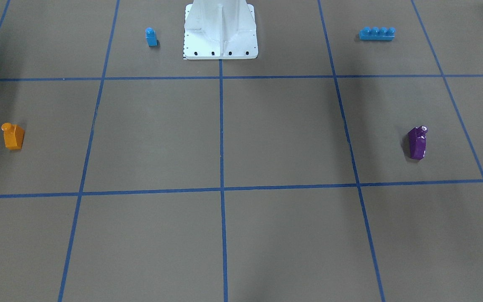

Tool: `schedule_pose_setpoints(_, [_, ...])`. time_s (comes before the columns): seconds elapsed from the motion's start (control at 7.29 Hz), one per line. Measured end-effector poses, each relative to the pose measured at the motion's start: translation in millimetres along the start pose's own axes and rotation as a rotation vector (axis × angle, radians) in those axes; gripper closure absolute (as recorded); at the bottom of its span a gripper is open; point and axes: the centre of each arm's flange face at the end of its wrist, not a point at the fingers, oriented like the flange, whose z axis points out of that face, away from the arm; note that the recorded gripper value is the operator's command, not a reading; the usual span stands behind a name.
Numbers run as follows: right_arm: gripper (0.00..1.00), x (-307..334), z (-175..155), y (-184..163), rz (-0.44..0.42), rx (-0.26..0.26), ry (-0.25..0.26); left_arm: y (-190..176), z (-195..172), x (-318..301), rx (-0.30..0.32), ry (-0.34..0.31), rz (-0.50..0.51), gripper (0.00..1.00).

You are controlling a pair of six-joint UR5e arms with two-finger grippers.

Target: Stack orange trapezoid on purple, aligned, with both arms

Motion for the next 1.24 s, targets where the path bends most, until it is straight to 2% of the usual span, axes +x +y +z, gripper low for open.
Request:
schedule_pose_setpoints(0.14, [0.00, -1, -1, -2, -0.003, 0.002, -0.002, -6, -2, 4, 0.027, -0.005, 0.031, 0.00])
schedule_pose_setpoints(0.41, [0.00, -3, -2, -4, -0.007, 0.006, -0.004, -43, 11, 27, 0.044, 0.006, 0.072, 0.00])
schedule_pose_setpoints(0.82, [0.00, -4, -3, -4, -0.008, 0.007, -0.004, -76, 75, 88, 0.044, 0.058, 0.126, 0.00])
schedule_pose_setpoints(1.1, [0.00, -4, -3, -4, -0.008, 0.007, -0.004, -79, 131, 149, 0.003, 0.104, 0.055, 0.00])
schedule_pose_setpoints(1.24, [0.00, -4, -3, -4, -0.008, 0.007, -0.004, -76, 153, 176, 0.009, 0.097, 0.010, 0.00])
